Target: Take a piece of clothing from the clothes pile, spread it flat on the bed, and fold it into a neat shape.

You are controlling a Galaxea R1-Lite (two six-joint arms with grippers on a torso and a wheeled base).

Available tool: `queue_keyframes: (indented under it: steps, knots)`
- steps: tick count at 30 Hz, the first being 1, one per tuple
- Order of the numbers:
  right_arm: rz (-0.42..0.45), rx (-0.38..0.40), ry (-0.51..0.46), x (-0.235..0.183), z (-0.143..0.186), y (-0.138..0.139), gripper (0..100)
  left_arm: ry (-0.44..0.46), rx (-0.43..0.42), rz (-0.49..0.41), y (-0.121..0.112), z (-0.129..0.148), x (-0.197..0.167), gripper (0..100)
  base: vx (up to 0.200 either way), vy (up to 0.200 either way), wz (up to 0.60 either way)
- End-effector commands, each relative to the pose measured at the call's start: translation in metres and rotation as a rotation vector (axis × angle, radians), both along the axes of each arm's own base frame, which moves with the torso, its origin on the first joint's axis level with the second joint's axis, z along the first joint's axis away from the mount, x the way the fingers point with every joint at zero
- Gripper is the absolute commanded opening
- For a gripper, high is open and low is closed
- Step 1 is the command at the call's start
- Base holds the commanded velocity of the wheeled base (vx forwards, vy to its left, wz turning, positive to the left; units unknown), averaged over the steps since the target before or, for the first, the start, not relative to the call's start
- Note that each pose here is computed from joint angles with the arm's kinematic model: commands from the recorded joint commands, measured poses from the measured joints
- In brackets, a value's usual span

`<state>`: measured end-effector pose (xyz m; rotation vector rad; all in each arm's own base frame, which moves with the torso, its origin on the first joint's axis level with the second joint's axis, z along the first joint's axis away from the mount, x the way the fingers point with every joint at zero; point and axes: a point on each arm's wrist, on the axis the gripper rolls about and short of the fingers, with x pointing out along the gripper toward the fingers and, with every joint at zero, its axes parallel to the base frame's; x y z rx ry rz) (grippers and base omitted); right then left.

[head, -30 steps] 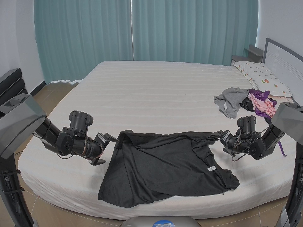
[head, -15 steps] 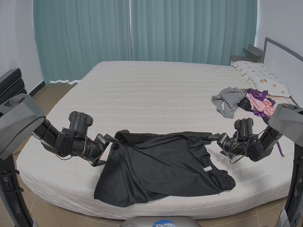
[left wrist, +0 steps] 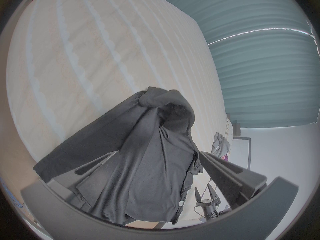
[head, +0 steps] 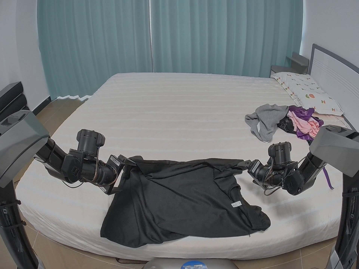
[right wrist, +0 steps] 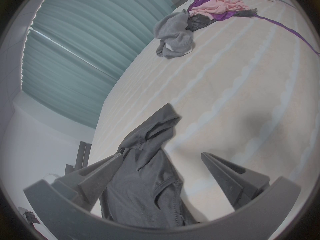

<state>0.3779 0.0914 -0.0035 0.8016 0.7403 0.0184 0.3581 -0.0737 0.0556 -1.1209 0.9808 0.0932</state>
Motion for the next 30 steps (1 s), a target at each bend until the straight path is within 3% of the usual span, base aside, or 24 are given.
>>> queue_keyframes:
  steps: [1, 19, 20, 26, 30]
  knots:
    - [0.038, -0.013, 0.01, -0.001, -0.008, 0.017, 100, -0.003, -0.004, 0.003, 0.002, 0.001, 0.0, 100, 0.0, 0.0, 0.0]
    - [0.013, -0.098, -0.051, 0.058, -0.035, 0.043, 100, 0.005, -0.01, -0.005, 0.004, -0.002, 0.002, 100, 0.0, 0.0, 0.0]
    - [0.009, -0.101, -0.058, 0.061, -0.035, 0.044, 0, 0.005, -0.011, -0.004, 0.004, -0.002, 0.002, 100, 0.0, 0.0, 0.0]
    - [-0.057, -0.185, -0.137, 0.093, -0.042, 0.042, 0, -0.018, -0.013, 0.013, 0.009, 0.002, 0.008, 100, 0.0, 0.0, 0.0]
    - [-0.094, -0.17, -0.212, 0.11, -0.027, 0.038, 0, -0.035, -0.007, 0.019, 0.008, 0.002, 0.016, 100, 0.0, 0.0, 0.0]
